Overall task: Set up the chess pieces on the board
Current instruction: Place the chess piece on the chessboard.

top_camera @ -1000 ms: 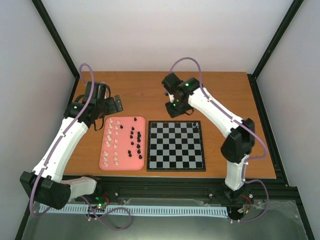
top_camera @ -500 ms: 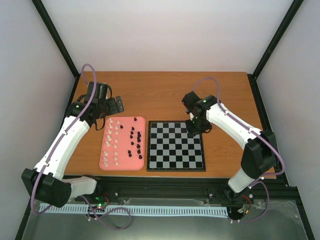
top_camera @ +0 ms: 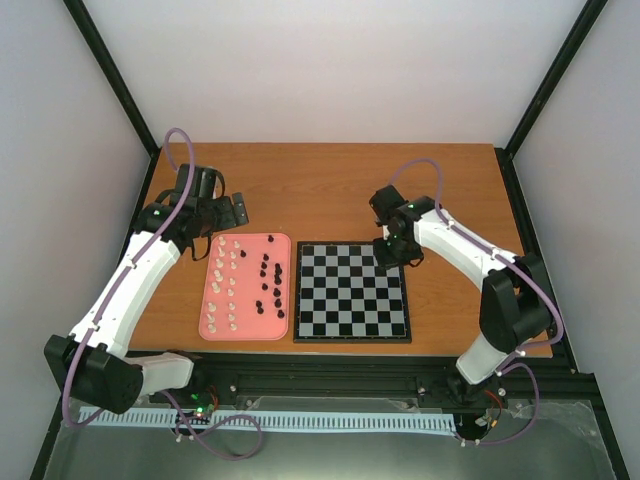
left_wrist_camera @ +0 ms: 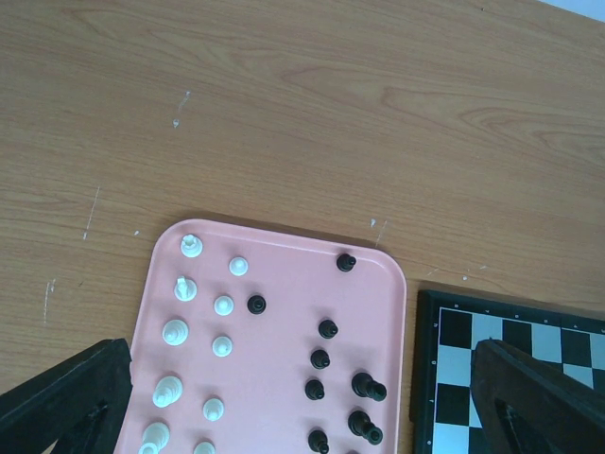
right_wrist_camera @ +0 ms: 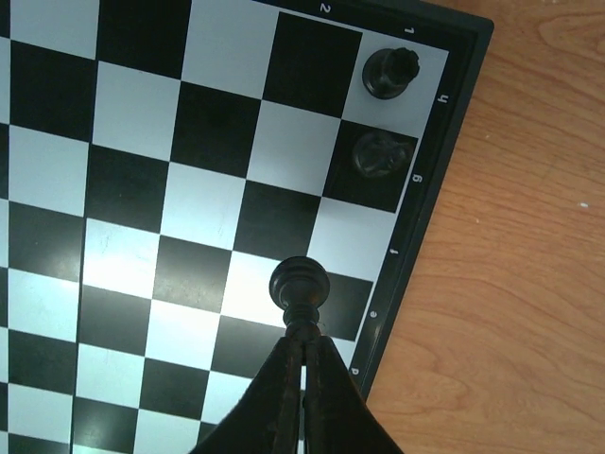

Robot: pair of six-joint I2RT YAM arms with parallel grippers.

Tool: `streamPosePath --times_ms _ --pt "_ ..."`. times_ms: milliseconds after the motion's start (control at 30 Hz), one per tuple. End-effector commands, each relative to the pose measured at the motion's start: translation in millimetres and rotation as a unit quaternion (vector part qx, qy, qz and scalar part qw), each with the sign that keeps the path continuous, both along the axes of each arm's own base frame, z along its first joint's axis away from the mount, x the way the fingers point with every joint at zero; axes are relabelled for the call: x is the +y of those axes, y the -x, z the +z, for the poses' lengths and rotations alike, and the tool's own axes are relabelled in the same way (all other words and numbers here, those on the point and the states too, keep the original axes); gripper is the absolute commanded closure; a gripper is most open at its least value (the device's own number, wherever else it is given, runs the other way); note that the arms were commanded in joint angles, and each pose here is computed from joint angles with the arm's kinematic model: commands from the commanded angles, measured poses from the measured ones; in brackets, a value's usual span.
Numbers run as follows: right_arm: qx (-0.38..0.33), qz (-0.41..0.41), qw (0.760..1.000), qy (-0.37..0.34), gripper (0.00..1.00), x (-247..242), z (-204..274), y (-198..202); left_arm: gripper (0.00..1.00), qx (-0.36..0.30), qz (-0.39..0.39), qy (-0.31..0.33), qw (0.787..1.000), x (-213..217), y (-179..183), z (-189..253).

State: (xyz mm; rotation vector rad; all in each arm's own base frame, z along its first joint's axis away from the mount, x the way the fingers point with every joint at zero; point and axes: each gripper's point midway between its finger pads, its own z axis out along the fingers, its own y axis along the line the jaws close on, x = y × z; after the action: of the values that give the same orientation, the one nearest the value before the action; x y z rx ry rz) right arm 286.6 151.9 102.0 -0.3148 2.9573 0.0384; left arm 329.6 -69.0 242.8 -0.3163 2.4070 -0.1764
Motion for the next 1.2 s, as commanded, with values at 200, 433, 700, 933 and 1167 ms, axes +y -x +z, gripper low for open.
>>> streamPosePath --times_ms 200,433,700,933,1167 --pt "0.006 -0.002 1.000 0.029 0.97 -13.2 -17.8 -7.6 0.00 -0.011 0.011 0.002 1.000 2.6 -4.7 4.6" --pt "0.015 -0.001 0.998 0.054 0.97 -21.5 -23.5 -5.8 0.00 -0.009 0.013 0.001 1.000 2.7 -5.4 2.5" --pt "0.021 0.001 0.998 0.061 0.97 -22.7 -32.5 -6.6 0.00 -0.008 0.012 0.000 1.000 2.7 -5.8 1.2" --pt "0.023 0.002 0.998 0.065 0.97 -23.5 -39.4 -7.1 0.00 -0.009 0.012 -0.003 1.000 3.3 -6.2 1.8" --pt "0.023 0.002 0.997 0.069 0.97 -23.0 -42.3 -11.1 0.00 -0.008 0.012 -0.003 1.000 3.4 -6.2 1.4"
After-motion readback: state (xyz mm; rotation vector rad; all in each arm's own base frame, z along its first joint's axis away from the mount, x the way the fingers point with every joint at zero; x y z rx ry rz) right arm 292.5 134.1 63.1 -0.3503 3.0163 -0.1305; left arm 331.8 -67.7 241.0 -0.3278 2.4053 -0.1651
